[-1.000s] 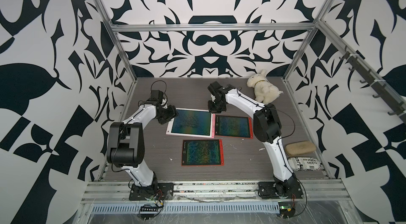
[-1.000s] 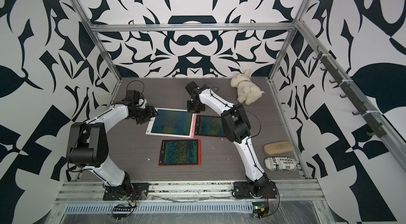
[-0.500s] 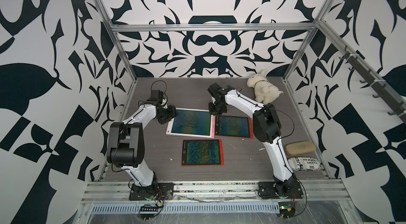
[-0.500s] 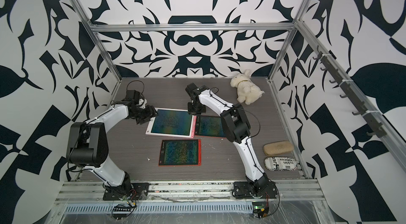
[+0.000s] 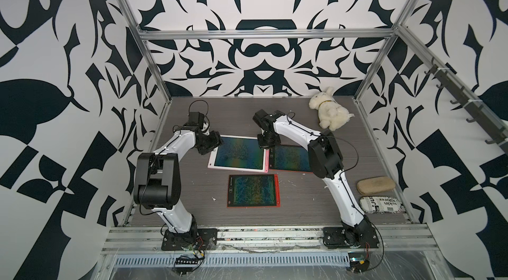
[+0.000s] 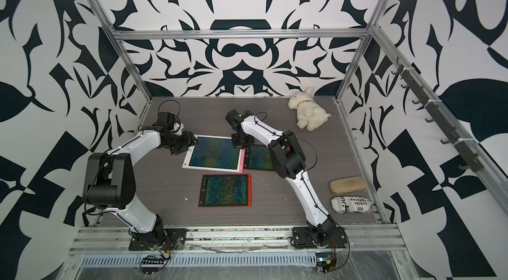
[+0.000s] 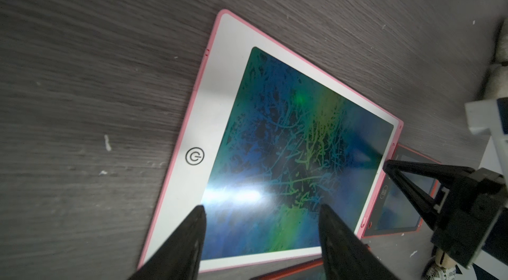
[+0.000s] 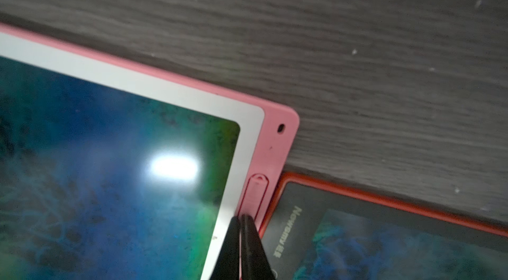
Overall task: Place the stylus back onto the writing tablet
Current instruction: Place the stylus on the writing tablet.
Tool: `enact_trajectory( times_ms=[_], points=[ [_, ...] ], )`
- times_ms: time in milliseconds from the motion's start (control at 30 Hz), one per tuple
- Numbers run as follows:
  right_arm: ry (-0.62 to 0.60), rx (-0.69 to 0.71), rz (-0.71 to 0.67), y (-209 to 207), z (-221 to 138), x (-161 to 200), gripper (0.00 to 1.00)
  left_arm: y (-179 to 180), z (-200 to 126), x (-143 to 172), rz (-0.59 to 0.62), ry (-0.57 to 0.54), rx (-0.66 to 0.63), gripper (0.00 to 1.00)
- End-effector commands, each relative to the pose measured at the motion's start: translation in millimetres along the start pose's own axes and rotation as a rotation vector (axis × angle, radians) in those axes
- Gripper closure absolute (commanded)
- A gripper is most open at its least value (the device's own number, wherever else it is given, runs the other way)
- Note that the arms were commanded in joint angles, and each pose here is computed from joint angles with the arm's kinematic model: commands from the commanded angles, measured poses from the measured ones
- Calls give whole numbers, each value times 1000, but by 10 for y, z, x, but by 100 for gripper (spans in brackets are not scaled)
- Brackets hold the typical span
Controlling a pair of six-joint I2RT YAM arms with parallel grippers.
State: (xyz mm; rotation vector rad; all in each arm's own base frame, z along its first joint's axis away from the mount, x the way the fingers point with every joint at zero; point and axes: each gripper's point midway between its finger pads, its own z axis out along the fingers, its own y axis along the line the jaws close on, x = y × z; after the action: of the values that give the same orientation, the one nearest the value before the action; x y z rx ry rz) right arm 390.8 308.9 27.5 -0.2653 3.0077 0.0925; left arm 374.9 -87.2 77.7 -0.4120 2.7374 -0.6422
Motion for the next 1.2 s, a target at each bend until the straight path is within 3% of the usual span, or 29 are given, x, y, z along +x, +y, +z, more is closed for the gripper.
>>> enact_trajectory(
  times_ms=[0,167,367,567,1167],
  points=[
    [95,100,-27,-163,236,246,92,-41,-27,-30,21,0,1,33],
    [59,26,-26,-49,210,215,93,-41,-45,-39,23,-6,-1,33],
    [-58,-84,-20,101,-145,75,92,-37,-65,-40,26,-14,-5,33],
    [-84,-123,-14,148,-367,66,92,-32,-75,-41,25,-19,-7,33],
    [-12,-52,1,32,-156,175,92,-36,-85,-34,26,-19,-7,33]
  ],
)
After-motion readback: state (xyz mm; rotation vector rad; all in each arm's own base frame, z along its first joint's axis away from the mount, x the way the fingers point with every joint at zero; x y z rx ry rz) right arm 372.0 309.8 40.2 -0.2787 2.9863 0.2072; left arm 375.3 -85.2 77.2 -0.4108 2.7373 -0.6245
